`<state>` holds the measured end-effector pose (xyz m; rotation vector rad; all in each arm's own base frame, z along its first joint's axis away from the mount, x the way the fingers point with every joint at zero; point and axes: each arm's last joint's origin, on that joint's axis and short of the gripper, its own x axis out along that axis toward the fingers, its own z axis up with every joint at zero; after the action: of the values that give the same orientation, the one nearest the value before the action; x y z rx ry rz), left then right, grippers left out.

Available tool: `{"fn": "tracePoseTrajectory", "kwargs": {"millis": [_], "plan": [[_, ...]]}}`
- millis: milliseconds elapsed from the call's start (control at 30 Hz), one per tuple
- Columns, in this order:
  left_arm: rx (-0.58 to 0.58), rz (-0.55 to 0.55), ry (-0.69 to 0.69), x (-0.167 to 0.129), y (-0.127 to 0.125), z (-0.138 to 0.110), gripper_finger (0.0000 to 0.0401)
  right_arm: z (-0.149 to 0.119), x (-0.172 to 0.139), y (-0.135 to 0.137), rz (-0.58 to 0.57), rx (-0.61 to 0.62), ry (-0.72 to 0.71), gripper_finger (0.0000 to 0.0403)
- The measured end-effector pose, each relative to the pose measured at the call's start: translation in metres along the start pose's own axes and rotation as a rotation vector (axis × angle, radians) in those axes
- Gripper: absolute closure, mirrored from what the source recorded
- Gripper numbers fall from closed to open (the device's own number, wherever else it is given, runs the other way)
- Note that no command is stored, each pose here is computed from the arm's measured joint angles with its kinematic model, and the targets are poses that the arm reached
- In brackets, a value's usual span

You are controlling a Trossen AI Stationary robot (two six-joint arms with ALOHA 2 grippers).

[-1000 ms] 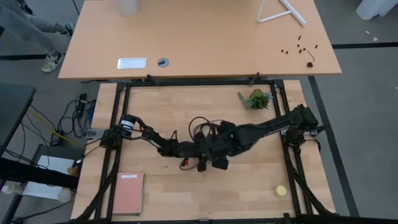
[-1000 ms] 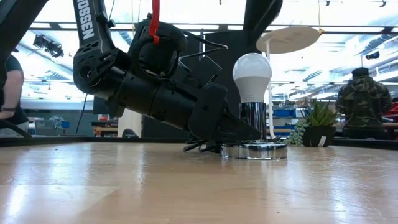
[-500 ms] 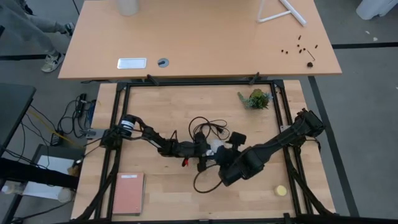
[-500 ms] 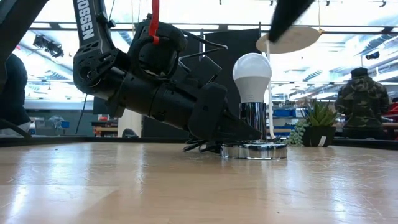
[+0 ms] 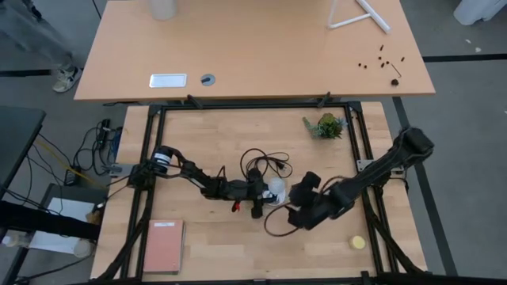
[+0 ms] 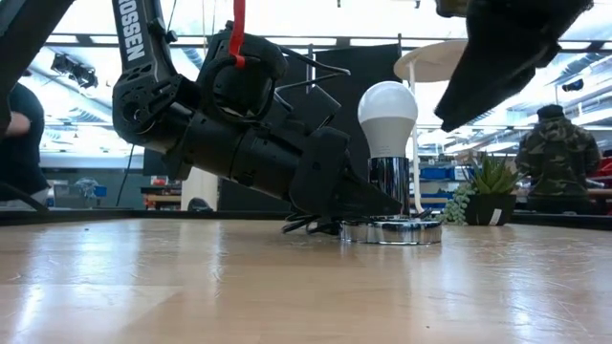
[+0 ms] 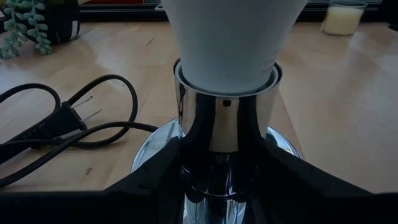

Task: Screw lightbulb
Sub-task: Insert the lightbulb into the lamp

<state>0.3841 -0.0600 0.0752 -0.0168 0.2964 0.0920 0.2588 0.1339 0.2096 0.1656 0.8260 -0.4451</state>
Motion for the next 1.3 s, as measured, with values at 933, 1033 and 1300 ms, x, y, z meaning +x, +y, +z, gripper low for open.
{"fn": "tracePoseTrajectory", "kwargs": {"millis": [933,1033,1300], "plan": [[0.002,-0.001,-0.005,0.0,0.0,0.001,0.0206,-0.036,0.031,-0.045,0.195,0.161,-0.315,0.0025],[0.001,-0.001,-0.006,0.0,0.0,0.001,0.0206,-0.034,0.03,-0.043,0.234,0.144,-0.317,0.0025],[-0.001,-0.001,-0.008,0.0,0.0,0.001,0.0206,-0.028,0.032,-0.045,0.251,0.073,-0.338,0.0025]]}}
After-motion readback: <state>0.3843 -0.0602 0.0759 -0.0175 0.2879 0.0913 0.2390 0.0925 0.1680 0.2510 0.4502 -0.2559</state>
